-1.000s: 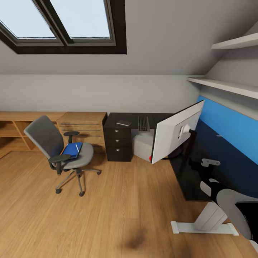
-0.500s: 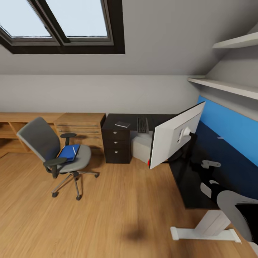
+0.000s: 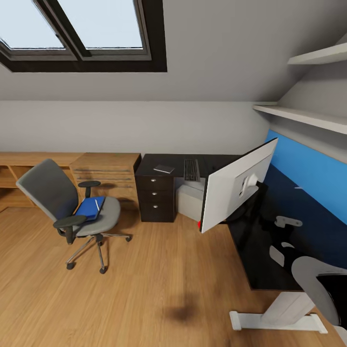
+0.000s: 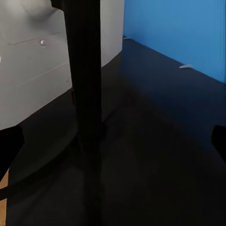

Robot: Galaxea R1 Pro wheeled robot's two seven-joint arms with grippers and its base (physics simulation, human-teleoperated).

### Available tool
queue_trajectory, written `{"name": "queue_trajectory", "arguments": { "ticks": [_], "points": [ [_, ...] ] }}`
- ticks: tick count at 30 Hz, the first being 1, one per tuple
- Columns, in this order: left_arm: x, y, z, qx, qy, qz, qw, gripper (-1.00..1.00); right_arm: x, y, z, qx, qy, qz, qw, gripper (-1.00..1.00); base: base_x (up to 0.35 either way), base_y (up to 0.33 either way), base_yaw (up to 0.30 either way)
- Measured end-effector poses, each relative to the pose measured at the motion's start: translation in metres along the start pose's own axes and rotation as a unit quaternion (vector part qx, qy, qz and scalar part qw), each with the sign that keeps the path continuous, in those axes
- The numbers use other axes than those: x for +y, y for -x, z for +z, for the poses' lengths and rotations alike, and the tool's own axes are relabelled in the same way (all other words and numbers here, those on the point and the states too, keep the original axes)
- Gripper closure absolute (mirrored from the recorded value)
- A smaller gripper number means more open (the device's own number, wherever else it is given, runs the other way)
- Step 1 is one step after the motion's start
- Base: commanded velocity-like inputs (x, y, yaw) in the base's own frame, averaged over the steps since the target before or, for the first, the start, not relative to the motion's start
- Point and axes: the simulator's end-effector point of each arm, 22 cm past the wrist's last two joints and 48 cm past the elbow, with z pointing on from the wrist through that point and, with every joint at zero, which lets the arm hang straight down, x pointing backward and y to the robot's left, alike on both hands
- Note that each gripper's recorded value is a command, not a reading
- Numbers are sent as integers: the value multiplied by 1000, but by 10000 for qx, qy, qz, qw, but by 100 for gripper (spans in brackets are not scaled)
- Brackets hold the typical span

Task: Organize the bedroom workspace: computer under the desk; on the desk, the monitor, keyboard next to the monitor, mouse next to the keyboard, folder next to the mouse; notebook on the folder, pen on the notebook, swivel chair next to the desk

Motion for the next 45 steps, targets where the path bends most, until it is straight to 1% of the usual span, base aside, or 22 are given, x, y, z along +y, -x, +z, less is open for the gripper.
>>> {"name": "queue_trajectory", "arguments": {
  "ticks": [6,10,13,24,36,45],
  "points": [
    [0,0,0,1,9,-4,10000,-100,2,3,1,-27,-21,-3,10000,-100,2,0,0],
    [0,0,0,1,4,-3,10000,-100,18,17,3,-171,47,92,9998,-100,0,0,0],
    [0,0,0,1,5,-8,10000,-100,21,21,4,-214,41,130,9997,-100,0,0,0],
    [-1,-1,0,4,-1,-9,10000,-100,23,21,4,-217,36,137,9997,-100,3,0,0],
    [-1,-1,0,4,1,-15,10000,-100,23,21,3,-209,34,146,9997,-100,101,-1,0],
    [-3,-1,0,4,-7,-14,10000,-100,19,22,4,-221,9,139,9997,-100,108,-57,0]
  ]
}}
